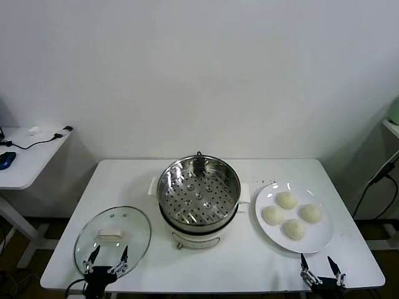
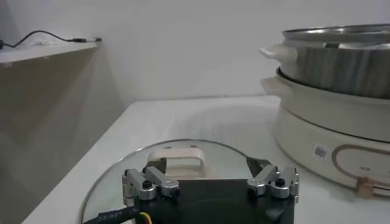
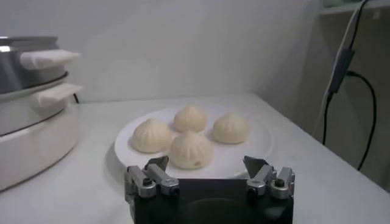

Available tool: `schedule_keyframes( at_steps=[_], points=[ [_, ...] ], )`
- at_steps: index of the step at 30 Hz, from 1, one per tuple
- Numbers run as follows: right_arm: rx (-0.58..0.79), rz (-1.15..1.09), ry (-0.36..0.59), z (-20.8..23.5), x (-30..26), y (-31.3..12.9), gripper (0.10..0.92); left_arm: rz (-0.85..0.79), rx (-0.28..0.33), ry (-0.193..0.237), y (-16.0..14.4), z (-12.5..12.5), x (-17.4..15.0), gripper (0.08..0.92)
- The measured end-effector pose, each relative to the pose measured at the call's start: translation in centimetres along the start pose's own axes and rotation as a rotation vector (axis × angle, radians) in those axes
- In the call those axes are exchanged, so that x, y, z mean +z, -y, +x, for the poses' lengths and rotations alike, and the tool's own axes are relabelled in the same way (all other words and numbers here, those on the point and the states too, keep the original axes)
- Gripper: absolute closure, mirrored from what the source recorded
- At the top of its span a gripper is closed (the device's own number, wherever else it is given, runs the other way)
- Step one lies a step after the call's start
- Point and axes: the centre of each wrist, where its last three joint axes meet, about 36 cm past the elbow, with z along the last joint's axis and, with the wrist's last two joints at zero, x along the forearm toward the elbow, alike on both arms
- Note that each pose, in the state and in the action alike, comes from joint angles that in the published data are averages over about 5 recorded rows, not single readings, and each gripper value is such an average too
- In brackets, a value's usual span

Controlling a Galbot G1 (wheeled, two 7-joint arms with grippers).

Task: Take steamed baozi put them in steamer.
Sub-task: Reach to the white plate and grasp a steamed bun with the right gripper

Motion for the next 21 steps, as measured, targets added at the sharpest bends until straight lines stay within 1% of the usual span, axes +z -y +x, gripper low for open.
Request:
schedule_keyframes(
  at_steps=[2,7,10,15,21],
  points=[
    [0.002,0.016,0.008,-1.1,-0.9,0.2,0.2,0.0,0.001,0.0,0.0,0.0,0.0,0.177],
    [-0.004,0.125,0.028,-7.2,-6.3,1.8,0.2,-0.002,0.009,0.001,0.3,0.0,-0.1,0.177],
    [-0.052,0.226,0.021,-11.0,-9.9,3.0,0.2,-0.008,0.016,0.0,0.5,0.0,-0.1,0.177],
    [-0.217,0.458,-0.01,-16.5,-16.1,5.2,0.2,-0.021,0.03,-0.002,0.7,0.1,0.0,0.177],
    [-0.484,0.772,-0.058,-21.0,-22.4,8.7,0.2,-0.022,0.038,0.0,1.0,-0.1,0.0,0.177]
  ],
)
